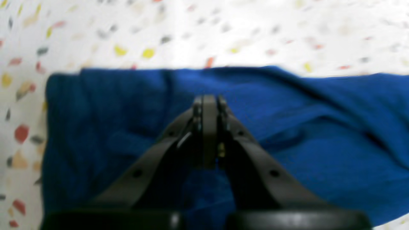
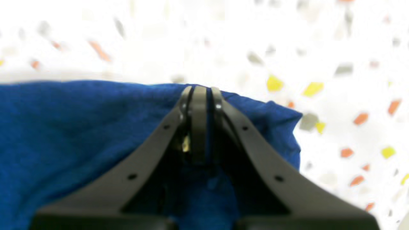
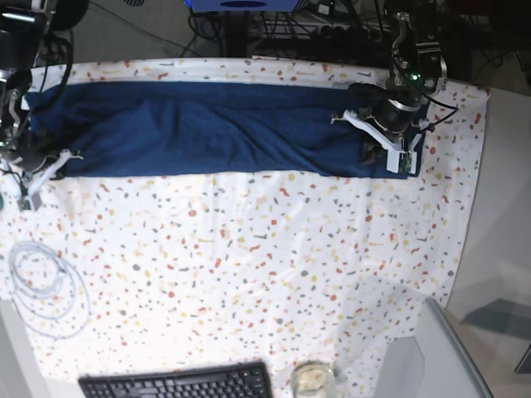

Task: Layout the t-shirt on the table in an organized manner, then fold the t-shirt properly
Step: 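Grasp the two ends of the folded strip with both grippers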

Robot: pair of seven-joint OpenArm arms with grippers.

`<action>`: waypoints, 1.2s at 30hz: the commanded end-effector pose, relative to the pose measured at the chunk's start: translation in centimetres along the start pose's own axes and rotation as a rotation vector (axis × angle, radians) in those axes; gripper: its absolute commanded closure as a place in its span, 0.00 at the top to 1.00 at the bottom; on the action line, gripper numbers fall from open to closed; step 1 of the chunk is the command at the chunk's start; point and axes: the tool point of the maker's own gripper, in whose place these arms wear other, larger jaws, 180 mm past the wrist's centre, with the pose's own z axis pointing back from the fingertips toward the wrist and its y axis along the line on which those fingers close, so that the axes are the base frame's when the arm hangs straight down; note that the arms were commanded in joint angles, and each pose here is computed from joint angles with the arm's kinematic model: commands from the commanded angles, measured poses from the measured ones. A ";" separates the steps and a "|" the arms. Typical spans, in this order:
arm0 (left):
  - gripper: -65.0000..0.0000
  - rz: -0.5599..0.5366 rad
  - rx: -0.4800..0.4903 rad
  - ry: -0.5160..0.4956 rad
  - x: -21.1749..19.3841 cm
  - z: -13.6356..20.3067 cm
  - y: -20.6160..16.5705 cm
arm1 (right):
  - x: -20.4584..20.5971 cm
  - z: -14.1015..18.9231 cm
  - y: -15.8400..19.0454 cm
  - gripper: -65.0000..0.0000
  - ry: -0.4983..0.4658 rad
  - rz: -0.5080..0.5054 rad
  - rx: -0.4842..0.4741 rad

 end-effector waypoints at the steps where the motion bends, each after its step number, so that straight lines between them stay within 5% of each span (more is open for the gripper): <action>1: 0.00 0.000 0.000 -0.025 0.6 0.0 0.2 | 1.6 0.6 -1.7 0.04 -0.041 0.012 -0.030; 21: 0.00 0.026 0.001 0.037 -2.0 -0.2 0.4 | 3.6 3.1 -6.8 0.04 -0.098 0.018 -0.130; 28: 0.00 0.011 0.003 0.018 -1.3 0.3 0.3 | 3.8 4.4 -3.8 0.04 -0.123 0.074 -0.109; 36: 0.00 0.026 0.019 0.043 -2.4 0.4 0.9 | 0.7 2.6 -4.3 0.04 -0.033 0.002 -0.093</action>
